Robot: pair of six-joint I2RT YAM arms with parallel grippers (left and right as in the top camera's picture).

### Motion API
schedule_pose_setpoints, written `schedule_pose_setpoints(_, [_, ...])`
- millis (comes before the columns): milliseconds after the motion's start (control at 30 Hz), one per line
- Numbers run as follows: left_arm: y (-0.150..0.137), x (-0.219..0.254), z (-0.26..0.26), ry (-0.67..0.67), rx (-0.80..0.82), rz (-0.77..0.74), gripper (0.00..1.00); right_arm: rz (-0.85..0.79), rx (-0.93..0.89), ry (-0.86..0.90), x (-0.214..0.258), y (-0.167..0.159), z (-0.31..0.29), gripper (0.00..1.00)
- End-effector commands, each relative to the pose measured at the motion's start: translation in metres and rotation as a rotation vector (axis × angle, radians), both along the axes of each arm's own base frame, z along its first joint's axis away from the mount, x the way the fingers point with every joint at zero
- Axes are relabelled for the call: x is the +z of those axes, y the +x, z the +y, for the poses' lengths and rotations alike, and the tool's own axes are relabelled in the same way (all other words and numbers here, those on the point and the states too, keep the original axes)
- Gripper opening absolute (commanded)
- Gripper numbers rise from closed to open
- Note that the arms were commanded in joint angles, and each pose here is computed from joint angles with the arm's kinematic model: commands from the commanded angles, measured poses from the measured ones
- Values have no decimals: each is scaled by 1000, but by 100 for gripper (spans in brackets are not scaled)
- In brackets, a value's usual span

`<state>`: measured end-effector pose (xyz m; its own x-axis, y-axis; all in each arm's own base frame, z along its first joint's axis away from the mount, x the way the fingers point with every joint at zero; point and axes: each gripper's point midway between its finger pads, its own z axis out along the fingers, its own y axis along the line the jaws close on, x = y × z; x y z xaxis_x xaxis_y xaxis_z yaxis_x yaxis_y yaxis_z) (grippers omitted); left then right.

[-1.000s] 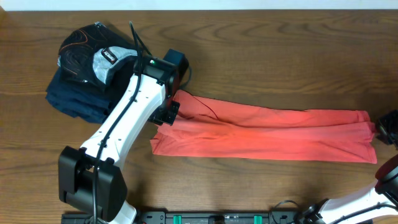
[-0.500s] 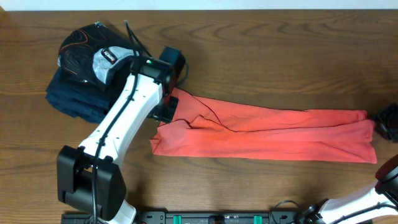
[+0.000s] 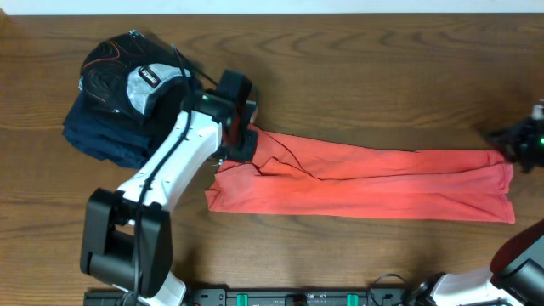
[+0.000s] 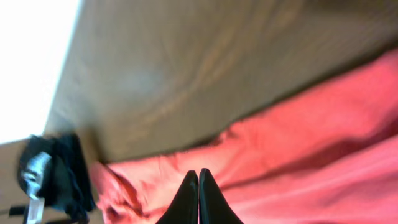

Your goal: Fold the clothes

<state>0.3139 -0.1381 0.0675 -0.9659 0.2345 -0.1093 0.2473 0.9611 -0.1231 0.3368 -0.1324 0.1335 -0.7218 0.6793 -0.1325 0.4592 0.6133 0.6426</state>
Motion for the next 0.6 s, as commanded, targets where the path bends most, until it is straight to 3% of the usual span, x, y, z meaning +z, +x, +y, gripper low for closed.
schedule_pose_setpoints(0, [-21, -32, -1, -20, -1, 93, 15, 277, -41, -169, -38, -22, 3, 1])
schedule_pose_setpoints(133, [-36, -69, 26, 109, 17, 110, 8, 508, -164, -409, -66, -52, -20, 1])
schedule_pose_setpoints(267, [-37, -85, 63, 233, 134, 106, 6, 496, -189, -423, -81, -52, -23, 2])
schedule_pose_setpoints(567, [-22, -86, 109, 223, 342, 99, 6, 446, -299, -459, -127, -55, -33, 3])
